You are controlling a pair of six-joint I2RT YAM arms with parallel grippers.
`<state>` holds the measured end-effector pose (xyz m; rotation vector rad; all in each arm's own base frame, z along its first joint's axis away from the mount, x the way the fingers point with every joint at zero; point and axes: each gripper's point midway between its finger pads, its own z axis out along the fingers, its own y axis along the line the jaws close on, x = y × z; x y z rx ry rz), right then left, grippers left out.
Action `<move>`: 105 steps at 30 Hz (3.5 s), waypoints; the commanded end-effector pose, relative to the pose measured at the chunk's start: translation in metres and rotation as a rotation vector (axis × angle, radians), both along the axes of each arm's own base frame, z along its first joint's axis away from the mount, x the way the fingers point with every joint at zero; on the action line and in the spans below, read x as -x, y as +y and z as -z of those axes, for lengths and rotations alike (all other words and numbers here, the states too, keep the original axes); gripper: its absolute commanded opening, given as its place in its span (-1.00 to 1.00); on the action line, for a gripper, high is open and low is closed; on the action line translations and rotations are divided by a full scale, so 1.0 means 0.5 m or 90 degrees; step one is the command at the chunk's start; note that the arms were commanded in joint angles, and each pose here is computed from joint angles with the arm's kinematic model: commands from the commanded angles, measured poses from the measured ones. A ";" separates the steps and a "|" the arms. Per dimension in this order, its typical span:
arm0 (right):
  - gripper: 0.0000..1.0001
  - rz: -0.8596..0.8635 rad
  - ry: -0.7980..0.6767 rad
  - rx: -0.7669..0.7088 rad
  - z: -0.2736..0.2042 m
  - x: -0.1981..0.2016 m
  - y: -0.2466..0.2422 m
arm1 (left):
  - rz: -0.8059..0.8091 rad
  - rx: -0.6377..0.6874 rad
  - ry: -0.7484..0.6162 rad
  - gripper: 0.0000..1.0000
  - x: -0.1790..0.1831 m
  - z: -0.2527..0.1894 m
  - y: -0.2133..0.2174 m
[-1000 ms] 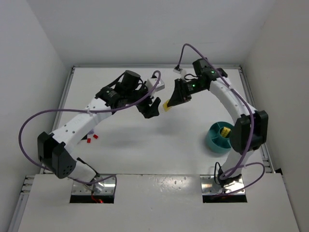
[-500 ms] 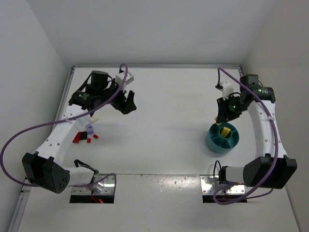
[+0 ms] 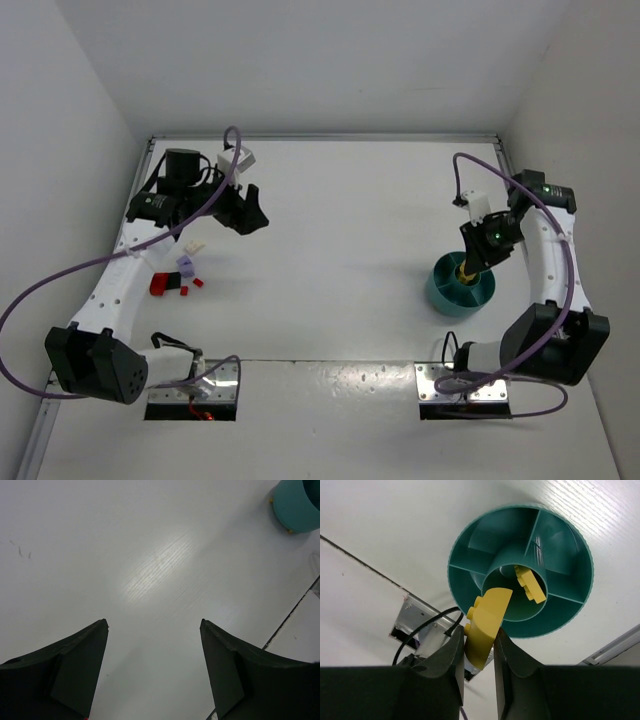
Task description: Sort the legos into containers by color
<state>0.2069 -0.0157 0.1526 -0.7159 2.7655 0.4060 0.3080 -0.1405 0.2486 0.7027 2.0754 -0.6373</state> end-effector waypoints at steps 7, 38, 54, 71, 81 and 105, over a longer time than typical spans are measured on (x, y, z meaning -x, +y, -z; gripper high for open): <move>-1.00 -0.042 0.060 -0.046 0.029 0.025 0.002 | 0.024 0.028 -0.021 0.61 0.011 -0.027 -0.008; 0.26 0.010 -0.052 -0.145 -0.078 -0.105 0.033 | -0.422 -0.244 0.132 0.54 -0.047 0.149 0.340; 0.62 0.034 -0.005 -0.212 -0.046 -0.158 0.094 | -0.458 -0.274 0.295 0.40 0.066 0.339 0.547; 0.62 0.026 0.014 -0.191 -0.019 -0.135 0.103 | -0.459 -0.209 0.375 0.08 0.063 0.433 0.587; 0.62 0.026 0.024 -0.192 -0.015 -0.130 0.109 | -0.447 -0.195 0.395 -0.23 0.070 0.459 0.582; 0.43 -0.081 -0.223 -0.386 -0.186 -0.179 0.377 | -0.446 0.233 0.060 -0.93 -0.060 -0.048 0.382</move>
